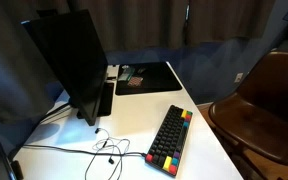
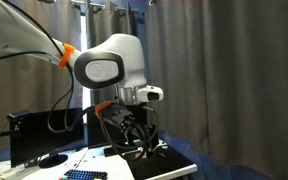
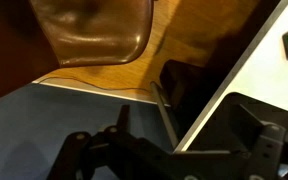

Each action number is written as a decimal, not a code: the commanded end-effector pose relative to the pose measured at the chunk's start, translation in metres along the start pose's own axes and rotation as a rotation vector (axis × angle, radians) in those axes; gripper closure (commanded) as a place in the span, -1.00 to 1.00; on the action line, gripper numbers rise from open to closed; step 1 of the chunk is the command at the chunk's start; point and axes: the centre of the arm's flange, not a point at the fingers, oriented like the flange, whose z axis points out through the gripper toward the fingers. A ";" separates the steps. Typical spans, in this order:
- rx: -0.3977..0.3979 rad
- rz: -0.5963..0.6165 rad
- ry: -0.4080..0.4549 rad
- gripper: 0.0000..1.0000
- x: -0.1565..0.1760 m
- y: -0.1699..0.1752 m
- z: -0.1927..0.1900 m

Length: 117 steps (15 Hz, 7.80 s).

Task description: Push a black key on the computer keyboard

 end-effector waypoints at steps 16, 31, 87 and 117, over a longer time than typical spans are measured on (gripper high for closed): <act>0.069 -0.636 -0.138 -1.00 0.001 -0.276 0.119; 0.060 -0.960 -0.138 -1.00 -0.043 -0.396 0.175; 0.261 -1.254 0.011 1.00 -0.023 -0.497 0.369; 0.247 -1.226 -0.014 1.00 -0.022 -0.499 0.386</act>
